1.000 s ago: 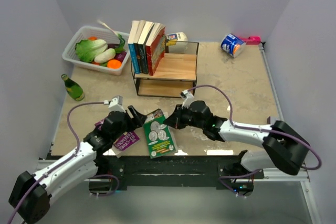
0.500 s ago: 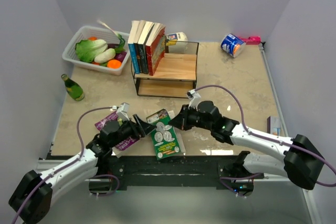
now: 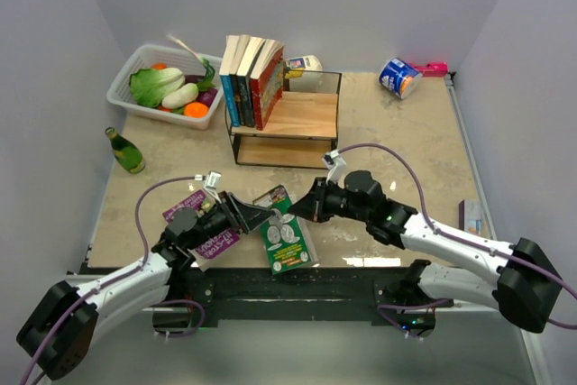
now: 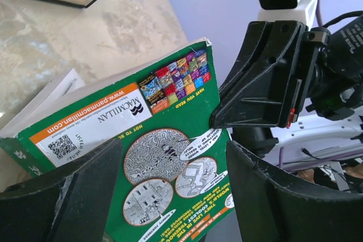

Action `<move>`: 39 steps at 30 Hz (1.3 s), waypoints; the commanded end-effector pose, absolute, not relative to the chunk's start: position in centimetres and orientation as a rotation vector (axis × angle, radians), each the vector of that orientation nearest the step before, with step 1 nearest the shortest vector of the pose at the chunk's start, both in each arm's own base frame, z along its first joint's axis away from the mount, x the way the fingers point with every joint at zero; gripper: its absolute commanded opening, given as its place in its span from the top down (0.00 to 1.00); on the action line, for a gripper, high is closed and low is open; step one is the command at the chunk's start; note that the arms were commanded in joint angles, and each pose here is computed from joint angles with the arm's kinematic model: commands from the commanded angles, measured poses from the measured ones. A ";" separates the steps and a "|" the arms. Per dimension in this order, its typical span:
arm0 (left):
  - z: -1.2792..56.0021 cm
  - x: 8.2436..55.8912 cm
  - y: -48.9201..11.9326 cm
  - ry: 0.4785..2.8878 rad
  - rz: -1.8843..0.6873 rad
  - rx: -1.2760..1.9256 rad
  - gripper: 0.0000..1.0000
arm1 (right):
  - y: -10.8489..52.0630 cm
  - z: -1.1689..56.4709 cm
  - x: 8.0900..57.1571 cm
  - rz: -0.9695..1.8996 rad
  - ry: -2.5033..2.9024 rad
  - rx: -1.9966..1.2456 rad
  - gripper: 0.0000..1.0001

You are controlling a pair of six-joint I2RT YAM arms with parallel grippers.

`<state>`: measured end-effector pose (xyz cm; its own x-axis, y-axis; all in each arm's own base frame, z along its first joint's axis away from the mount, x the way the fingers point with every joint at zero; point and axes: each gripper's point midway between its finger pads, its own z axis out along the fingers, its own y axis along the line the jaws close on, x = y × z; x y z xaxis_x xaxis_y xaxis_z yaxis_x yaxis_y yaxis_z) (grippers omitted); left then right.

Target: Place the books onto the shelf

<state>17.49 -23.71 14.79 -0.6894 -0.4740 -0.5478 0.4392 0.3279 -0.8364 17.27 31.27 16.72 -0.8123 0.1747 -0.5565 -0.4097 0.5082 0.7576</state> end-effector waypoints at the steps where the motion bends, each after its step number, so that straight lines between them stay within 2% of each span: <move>1: 10.3 14.8 -22.4 1.874 -1.487 -0.040 0.21 | 32.6 25.6 16.7 1.484 1.940 -0.256 1.00; 7: 11.1 15.0 -22.5 1.866 -1.475 -0.027 0.22 | 31.7 27.8 16.6 1.456 1.898 -0.256 1.00; 17: 17.6 16.0 -22.0 1.703 -1.440 0.010 0.19 | 30.3 33.3 16.4 1.408 1.815 -0.287 1.00; 24: 19.2 16.0 -22.1 1.649 -1.454 0.036 0.17 | 30.3 36.2 15.6 1.465 1.764 -0.315 1.00; 39: 28.1 13.8 -23.0 1.280 -1.662 0.209 0.15 | 30.9 37.0 12.9 1.590 1.774 -0.438 1.00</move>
<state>15.47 -23.03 21.97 -0.5734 -0.5359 -0.6197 0.6360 0.1856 -0.7490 14.94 30.70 31.48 -0.7269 0.1732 -0.6645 -0.5851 0.3504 0.7313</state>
